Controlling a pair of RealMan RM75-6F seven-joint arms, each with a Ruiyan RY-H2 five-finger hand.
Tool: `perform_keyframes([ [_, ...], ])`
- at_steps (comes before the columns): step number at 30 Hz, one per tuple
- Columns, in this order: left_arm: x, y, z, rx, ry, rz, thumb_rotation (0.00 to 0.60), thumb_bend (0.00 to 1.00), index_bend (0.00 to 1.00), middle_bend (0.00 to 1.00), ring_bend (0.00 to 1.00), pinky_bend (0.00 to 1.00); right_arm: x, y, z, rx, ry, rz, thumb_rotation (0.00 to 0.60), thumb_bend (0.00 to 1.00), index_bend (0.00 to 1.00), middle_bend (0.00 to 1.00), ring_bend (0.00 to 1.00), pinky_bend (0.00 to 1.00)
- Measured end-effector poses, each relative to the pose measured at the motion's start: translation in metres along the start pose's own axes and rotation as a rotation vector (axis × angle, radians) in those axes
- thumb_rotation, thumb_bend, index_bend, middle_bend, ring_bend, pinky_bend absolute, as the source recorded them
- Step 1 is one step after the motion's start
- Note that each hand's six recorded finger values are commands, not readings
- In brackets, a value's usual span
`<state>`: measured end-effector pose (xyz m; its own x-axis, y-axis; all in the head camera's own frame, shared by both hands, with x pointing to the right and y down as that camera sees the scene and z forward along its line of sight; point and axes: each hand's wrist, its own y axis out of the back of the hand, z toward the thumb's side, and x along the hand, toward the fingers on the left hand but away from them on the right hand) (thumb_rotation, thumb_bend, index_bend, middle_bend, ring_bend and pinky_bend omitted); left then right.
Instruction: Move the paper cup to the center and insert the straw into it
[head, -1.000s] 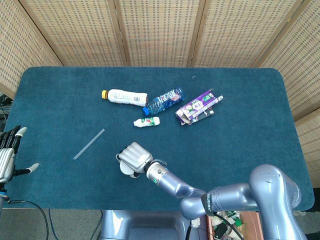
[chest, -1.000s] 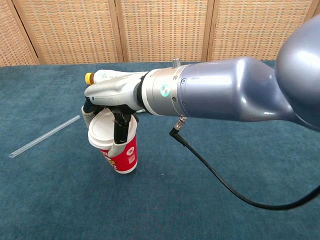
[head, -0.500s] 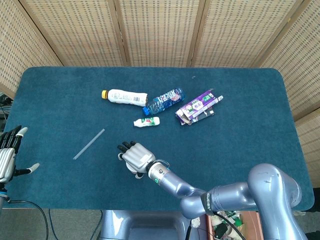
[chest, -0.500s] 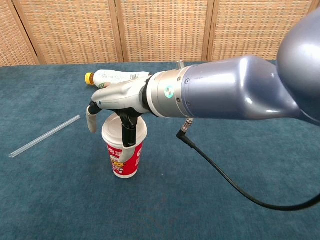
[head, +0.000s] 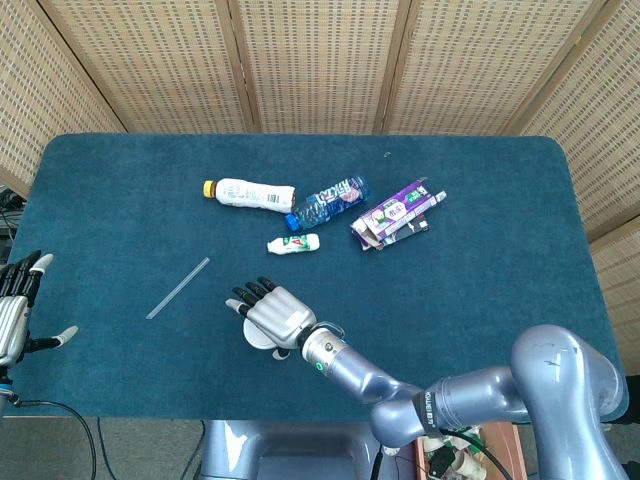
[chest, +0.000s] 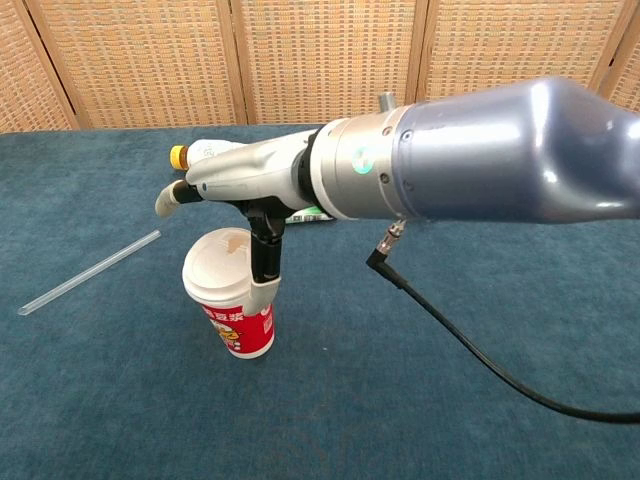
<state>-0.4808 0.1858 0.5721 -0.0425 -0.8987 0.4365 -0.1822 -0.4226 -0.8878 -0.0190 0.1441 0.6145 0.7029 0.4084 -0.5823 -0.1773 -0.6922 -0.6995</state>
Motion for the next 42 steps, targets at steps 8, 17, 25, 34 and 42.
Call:
perform_keyframes([
  [8,0.001,-0.002,0.0,0.002,0.0,-0.009,0.6,0.05,0.0,0.0,0.0,0.0,0.041,0.026,-0.027,0.025,-0.047,-0.045,0.6,0.0,0.02,0.0,0.0,0.01],
  [17,0.0,0.0,0.001,0.006,0.0,0.005,0.6,0.05,0.0,0.0,0.0,0.0,0.094,0.042,-0.084,0.097,-0.152,-0.115,0.6,0.0,0.02,0.0,0.0,0.0],
  [25,0.001,-0.001,0.0,0.001,0.005,0.001,0.6,0.05,0.0,0.0,0.0,0.0,0.153,0.038,-0.146,0.142,-0.276,-0.211,0.6,0.0,0.02,0.0,0.0,0.0],
  [34,0.019,-0.005,0.011,-0.039,-0.018,-0.037,0.6,0.05,0.0,0.0,0.0,0.0,0.276,-0.003,-0.249,0.091,-0.536,-0.362,0.6,0.0,0.02,0.0,0.0,0.0],
  [42,0.049,-0.008,0.035,-0.082,-0.028,-0.112,0.6,0.06,0.0,0.0,0.0,0.0,0.361,-0.047,-0.255,-0.04,-0.659,-0.499,0.6,0.0,0.02,0.0,0.0,0.0],
])
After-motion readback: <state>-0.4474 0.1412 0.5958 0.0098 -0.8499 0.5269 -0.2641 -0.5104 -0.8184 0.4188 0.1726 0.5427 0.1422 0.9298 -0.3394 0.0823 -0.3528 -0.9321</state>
